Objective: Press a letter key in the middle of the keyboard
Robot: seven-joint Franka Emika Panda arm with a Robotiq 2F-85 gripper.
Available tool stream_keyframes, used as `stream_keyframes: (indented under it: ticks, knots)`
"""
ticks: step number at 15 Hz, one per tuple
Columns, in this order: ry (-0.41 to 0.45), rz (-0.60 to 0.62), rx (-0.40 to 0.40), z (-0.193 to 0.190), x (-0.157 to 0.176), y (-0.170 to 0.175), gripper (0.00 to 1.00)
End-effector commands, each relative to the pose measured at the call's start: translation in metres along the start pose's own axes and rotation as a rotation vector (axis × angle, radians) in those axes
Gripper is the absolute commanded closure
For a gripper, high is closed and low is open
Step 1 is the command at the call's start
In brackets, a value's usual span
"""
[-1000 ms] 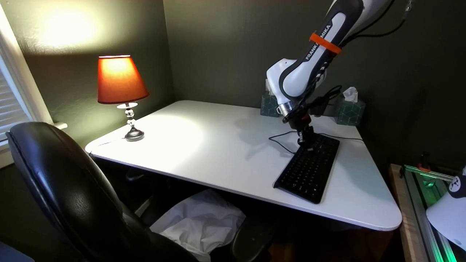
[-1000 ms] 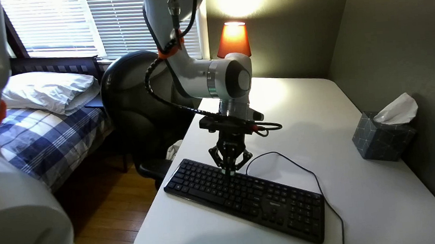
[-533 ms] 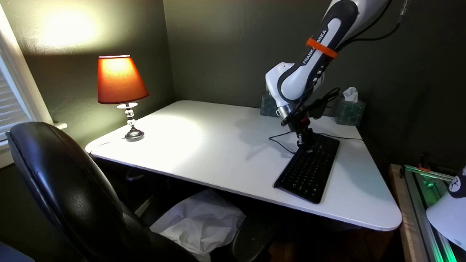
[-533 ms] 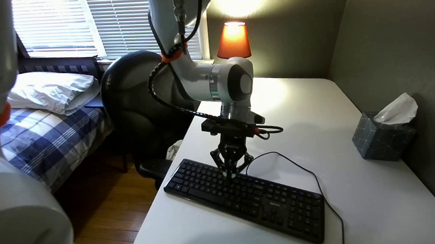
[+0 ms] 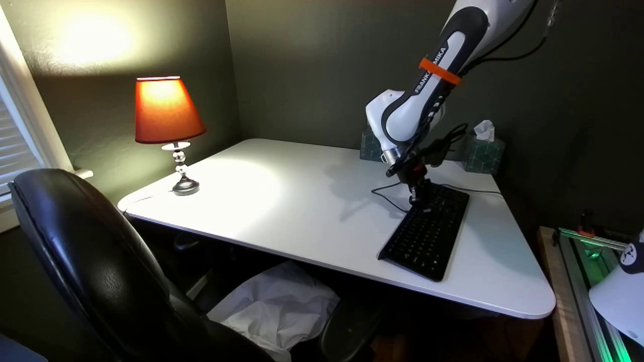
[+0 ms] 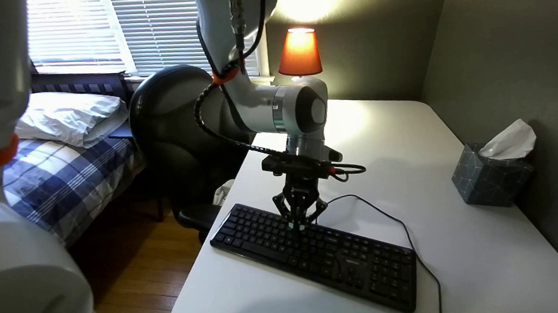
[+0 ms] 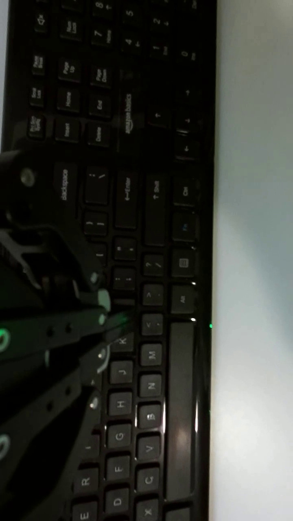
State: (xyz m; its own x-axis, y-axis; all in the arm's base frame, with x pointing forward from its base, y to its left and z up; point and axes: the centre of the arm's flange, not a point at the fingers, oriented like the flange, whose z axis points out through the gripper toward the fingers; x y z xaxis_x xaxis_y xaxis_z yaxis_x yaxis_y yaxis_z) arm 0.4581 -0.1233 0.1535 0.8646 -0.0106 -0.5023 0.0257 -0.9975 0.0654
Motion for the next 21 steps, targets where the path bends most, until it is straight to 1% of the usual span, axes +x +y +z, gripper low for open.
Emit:
stream_keyframes:
  ticks: [1, 16, 21]
  knots:
    - [-0.002, -0.006, -0.007, 0.003, 0.006, 0.005, 1.0]
    - [0.01, -0.015, 0.002, 0.002, 0.016, 0.002, 1.0]
    - [-0.001, -0.017, 0.001, 0.005, 0.021, 0.001, 1.0]
